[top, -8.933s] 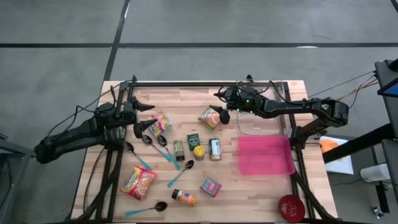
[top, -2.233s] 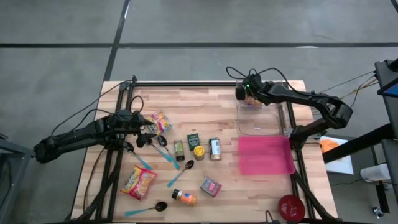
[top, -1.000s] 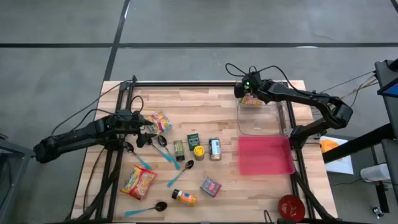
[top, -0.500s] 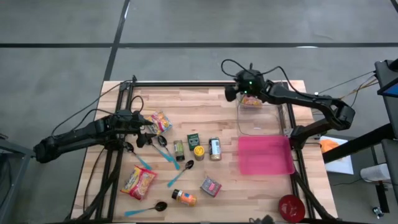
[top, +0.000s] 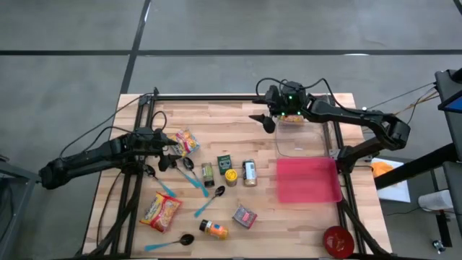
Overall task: Pick & Place Food Item
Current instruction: Put the light blue noodle pack into the top transparent bin
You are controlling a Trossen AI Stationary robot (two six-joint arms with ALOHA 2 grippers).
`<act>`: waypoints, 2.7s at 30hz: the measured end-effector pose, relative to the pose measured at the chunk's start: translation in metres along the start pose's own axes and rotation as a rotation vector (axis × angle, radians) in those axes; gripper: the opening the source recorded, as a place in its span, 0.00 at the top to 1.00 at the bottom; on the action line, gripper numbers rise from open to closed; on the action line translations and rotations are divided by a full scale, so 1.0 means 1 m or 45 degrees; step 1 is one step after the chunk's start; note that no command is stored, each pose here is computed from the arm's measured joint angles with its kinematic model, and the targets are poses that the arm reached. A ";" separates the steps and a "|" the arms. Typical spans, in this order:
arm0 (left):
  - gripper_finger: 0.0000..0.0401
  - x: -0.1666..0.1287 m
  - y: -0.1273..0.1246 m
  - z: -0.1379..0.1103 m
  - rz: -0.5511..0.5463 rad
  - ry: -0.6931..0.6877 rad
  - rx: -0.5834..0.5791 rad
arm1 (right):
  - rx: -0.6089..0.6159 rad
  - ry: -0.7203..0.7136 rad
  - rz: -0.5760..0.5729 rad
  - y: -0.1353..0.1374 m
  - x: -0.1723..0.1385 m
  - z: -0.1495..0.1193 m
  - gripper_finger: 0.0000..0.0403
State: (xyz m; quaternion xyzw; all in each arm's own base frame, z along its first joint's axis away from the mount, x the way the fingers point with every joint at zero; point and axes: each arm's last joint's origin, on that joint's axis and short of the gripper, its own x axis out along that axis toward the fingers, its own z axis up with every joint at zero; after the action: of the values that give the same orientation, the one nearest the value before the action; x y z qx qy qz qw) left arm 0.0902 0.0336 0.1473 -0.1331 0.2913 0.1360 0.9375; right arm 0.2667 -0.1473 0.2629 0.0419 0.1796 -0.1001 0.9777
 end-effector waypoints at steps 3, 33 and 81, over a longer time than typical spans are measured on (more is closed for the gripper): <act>0.13 0.000 0.000 0.000 0.000 0.000 0.000 | 0.017 -0.002 0.000 0.000 0.000 0.000 0.18; 0.13 0.000 0.000 0.000 0.000 -0.001 0.000 | 0.090 0.000 -0.002 0.000 0.000 0.000 0.18; 0.13 -0.012 -0.004 0.038 0.004 -0.392 -0.170 | 0.104 0.000 -0.003 0.000 0.000 0.000 0.18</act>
State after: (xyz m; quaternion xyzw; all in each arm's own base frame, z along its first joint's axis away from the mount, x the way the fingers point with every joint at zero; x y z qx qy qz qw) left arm 0.1020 0.0405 0.1853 -0.1722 0.1348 0.1752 0.9599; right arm 0.2665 -0.1475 0.2629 0.0816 0.1753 -0.1084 0.9751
